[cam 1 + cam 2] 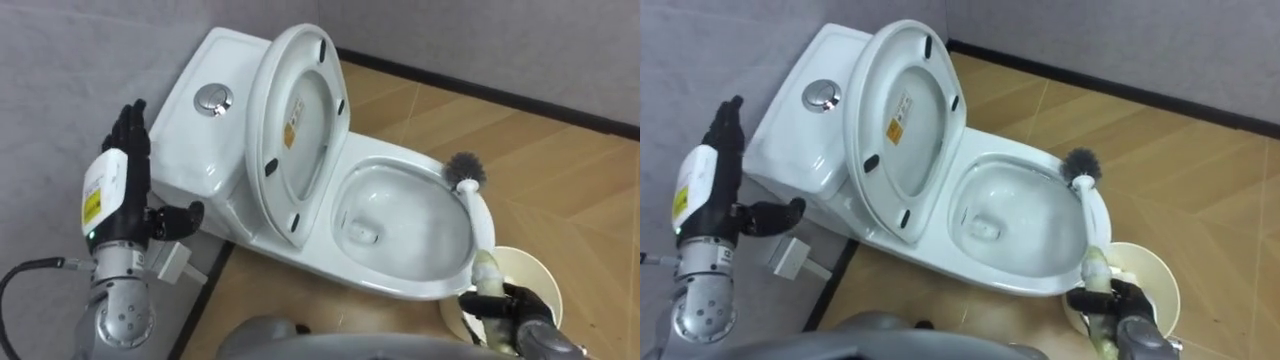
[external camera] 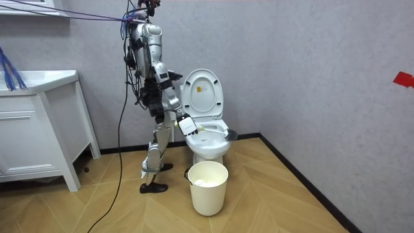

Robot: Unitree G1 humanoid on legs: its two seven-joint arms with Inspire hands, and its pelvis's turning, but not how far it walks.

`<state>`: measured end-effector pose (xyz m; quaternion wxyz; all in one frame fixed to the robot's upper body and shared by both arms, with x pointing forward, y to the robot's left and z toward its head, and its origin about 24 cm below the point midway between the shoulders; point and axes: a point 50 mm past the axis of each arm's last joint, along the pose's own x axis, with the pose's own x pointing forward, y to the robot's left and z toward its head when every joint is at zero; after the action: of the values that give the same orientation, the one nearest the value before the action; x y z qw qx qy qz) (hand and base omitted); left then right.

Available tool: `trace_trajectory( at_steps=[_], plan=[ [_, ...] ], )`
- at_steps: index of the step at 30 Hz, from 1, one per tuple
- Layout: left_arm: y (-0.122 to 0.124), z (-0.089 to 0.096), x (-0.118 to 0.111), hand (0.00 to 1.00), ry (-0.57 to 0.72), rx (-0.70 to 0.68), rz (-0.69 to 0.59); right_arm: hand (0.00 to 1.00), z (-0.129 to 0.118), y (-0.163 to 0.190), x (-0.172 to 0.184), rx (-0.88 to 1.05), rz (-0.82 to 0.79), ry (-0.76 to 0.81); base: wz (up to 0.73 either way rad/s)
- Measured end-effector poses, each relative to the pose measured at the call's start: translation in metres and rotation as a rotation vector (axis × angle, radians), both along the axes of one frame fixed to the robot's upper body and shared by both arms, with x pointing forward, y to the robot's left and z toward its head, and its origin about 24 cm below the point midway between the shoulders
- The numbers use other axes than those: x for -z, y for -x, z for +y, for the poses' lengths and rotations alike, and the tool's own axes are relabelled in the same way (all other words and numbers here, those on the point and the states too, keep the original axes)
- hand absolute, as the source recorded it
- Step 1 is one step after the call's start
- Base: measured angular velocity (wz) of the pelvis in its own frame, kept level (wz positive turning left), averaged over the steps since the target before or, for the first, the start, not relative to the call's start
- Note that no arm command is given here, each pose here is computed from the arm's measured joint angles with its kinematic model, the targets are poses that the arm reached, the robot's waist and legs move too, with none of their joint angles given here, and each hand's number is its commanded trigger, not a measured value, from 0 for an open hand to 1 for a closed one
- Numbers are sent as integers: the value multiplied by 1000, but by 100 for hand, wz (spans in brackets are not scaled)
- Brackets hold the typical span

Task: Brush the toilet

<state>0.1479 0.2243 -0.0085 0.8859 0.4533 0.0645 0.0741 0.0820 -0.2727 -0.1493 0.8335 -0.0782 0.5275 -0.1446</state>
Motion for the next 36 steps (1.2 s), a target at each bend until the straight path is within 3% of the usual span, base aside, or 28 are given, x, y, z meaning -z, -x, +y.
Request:
trace_trajectory(
  at_steps=[5,13,21,25,36],
  plan=[
    [-3,0,-1,0,-67,46,-2,100,-5,0,-2,-62,10,16,-1],
    [1,2,22,0,-161,107,121,100,-9,-1,-4,-151,37,20,-5],
    [9,0,45,0,-178,142,261,100,-17,-11,-9,-241,41,29,-11],
    [16,8,55,0,-196,138,350,100,-19,-15,-12,-261,30,36,-9],
    [13,17,59,0,-220,128,389,100,-27,-12,-14,-243,55,64,-5]
  ],
)
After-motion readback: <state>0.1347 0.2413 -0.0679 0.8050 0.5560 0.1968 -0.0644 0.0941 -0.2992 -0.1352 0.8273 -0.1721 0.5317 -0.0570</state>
